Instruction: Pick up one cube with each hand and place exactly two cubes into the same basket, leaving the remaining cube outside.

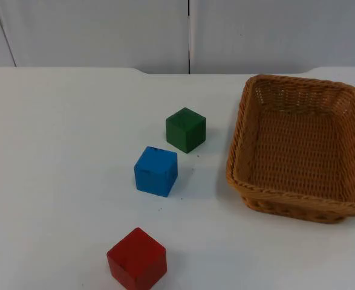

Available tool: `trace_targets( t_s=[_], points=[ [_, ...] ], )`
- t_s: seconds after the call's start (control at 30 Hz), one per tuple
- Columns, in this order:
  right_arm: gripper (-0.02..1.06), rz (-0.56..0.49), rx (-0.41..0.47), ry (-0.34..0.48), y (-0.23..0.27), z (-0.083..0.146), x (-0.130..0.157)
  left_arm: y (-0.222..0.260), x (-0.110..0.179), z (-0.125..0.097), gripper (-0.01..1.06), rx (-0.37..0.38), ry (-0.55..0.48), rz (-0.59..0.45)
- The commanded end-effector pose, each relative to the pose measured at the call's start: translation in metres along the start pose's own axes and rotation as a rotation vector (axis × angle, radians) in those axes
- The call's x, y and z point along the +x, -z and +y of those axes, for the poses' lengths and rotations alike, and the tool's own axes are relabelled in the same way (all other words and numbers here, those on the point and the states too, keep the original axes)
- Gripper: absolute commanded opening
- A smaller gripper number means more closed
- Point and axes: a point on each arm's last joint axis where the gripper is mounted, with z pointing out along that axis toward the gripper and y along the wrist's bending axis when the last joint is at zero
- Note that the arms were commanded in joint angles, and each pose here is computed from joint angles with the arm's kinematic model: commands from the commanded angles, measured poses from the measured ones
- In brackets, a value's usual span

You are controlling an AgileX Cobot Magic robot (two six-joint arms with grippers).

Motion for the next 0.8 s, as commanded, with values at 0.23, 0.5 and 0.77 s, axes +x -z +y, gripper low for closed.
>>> trace_targets(
  t_s=[0.23,0.5,0.77],
  points=[
    [1.05,-0.108,0.009,0.006,0.007,0.0,-0.018,0.012,-0.013,-0.002,1.05,0.024,0.016,-0.101],
    [1.05,-0.062,0.008,0.018,-0.009,-0.001,-0.033,0.006,-0.019,-0.003,1.05,0.025,0.017,-0.084],
    [1.05,-0.011,-0.002,0.012,-0.034,-0.001,-0.054,-0.002,-0.028,-0.005,1.05,0.045,0.029,-0.083]
  ],
)
